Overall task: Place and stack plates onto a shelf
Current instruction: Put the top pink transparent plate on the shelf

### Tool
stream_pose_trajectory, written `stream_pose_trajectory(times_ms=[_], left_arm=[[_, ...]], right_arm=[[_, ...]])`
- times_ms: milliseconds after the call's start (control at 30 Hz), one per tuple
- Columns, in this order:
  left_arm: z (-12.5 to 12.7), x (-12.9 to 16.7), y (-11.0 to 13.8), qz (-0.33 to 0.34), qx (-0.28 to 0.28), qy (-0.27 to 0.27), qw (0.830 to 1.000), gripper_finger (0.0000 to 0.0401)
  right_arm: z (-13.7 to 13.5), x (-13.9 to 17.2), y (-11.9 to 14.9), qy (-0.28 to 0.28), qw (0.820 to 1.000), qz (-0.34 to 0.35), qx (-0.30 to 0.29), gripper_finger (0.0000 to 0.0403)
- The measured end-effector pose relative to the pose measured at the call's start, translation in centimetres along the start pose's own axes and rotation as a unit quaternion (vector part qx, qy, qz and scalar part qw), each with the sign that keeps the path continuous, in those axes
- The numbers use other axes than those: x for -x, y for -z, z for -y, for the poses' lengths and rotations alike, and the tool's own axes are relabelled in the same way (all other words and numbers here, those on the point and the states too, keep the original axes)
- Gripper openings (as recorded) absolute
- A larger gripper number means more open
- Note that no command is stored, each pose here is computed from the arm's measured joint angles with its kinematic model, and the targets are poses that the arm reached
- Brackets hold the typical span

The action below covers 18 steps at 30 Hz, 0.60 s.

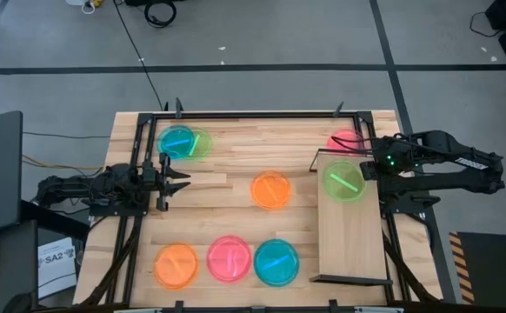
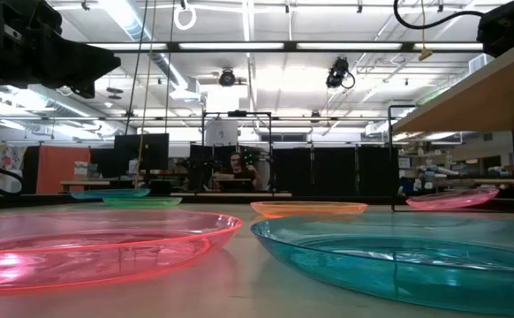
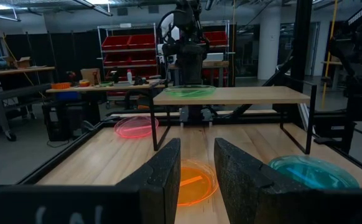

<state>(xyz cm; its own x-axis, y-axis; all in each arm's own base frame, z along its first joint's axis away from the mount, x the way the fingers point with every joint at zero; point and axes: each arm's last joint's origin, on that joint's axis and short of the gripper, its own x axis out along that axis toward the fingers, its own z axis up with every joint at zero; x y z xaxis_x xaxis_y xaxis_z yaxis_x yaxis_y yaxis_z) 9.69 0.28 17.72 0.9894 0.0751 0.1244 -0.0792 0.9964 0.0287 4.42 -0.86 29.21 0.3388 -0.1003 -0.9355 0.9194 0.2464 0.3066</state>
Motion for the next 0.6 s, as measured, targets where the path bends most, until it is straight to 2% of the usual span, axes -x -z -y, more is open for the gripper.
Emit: stream_pose_trajectory(times_ms=[400,500,600], left_arm=[[0.0,0.0,0.0,0.0,0.0,0.0,1.0,0.0105],[0.0,0.0,0.0,0.0,0.0,0.0,1.0,0.0105],[0.0,0.0,0.0,0.0,0.0,0.0,1.0,0.0105]], right_arm=[[-0.1,0.8,0.0,-0.019,0.999,-0.011,0.047,0.0183],[-0.2,2.6,-0.2,-0.043,0.998,0.021,0.046,0.0184],[-0.1,4.8,-0.6,-0.062,0.993,0.09,0.035,0.0185]])
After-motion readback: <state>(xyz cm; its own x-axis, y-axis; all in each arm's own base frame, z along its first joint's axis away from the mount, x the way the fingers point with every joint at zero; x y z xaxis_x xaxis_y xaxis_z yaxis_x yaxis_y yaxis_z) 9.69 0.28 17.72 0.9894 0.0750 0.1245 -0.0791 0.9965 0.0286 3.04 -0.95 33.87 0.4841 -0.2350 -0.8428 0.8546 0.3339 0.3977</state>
